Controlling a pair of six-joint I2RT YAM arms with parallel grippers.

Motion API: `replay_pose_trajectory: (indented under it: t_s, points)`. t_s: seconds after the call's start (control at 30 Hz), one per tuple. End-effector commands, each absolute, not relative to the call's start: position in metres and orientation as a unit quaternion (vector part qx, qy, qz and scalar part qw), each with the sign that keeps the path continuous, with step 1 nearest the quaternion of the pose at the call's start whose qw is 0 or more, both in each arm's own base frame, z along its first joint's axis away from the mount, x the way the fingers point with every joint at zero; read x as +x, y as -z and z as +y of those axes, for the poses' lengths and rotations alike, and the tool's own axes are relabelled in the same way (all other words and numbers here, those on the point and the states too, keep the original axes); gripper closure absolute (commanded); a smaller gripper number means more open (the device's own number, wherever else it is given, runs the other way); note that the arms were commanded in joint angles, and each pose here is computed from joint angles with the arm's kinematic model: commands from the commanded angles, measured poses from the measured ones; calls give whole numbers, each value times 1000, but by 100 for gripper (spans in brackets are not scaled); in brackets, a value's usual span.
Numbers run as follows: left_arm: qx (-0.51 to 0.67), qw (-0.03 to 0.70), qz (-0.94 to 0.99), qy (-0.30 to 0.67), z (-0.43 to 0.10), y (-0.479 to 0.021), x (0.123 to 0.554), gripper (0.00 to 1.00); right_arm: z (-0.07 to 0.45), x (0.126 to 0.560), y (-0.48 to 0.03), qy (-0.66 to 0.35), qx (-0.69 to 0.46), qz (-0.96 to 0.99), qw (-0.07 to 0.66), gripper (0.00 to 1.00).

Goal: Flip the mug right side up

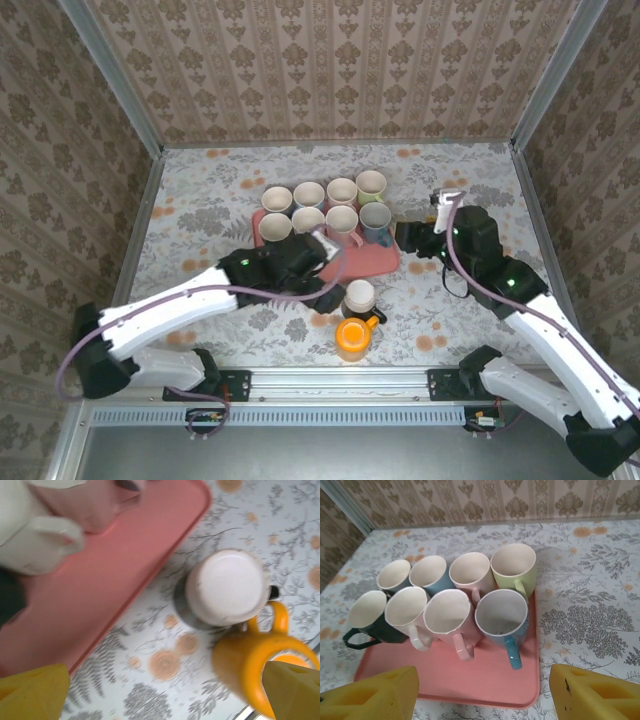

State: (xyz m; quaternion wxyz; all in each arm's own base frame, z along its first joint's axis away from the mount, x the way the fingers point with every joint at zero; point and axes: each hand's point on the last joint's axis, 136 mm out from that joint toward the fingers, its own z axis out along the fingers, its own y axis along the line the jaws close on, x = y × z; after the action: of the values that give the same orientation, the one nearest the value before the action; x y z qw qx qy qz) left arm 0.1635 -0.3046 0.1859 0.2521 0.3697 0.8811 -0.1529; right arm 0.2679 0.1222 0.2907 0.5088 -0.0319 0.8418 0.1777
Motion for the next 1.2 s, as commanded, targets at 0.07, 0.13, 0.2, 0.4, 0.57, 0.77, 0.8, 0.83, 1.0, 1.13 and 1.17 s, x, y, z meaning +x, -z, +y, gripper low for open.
replay_pose_trajectory:
  t_s: [0.07,0.13,0.2,0.4,0.57,0.77,0.8,0.83,1.0,1.13,1.17]
  points:
    - [404,220,869,180,-358,-181,163,0,107,237,-291,-187,-21,838,513,23]
    - [406,205,872,180,-372,-173,166,0,102,229,-295,-188,-24,833,519,22]
    - [407,189,876,178,-383,-163,168,0,98,222,-294,-184,-29,833,522,21]
    - [406,154,891,135,-394,-131,177,0,91,208,-294,-189,-33,824,533,19]
    - [402,130,898,122,-394,-112,176,0,89,203,-290,-191,-36,821,537,18]
    - [388,110,905,139,-390,-102,170,7,93,202,-282,-200,-39,822,531,18]
    - [384,109,906,140,-388,-101,170,8,94,202,-282,-202,-40,822,531,18]
    - [382,108,907,141,-386,-101,170,8,94,202,-282,-204,-40,822,531,18]
    - [380,93,909,143,-382,-93,166,6,97,204,-280,-210,-41,821,529,18]
    - [381,90,909,143,-382,-90,165,4,99,204,-280,-214,-40,821,528,18]
    - [382,91,909,142,-382,-90,166,6,99,204,-280,-215,-39,820,529,18]
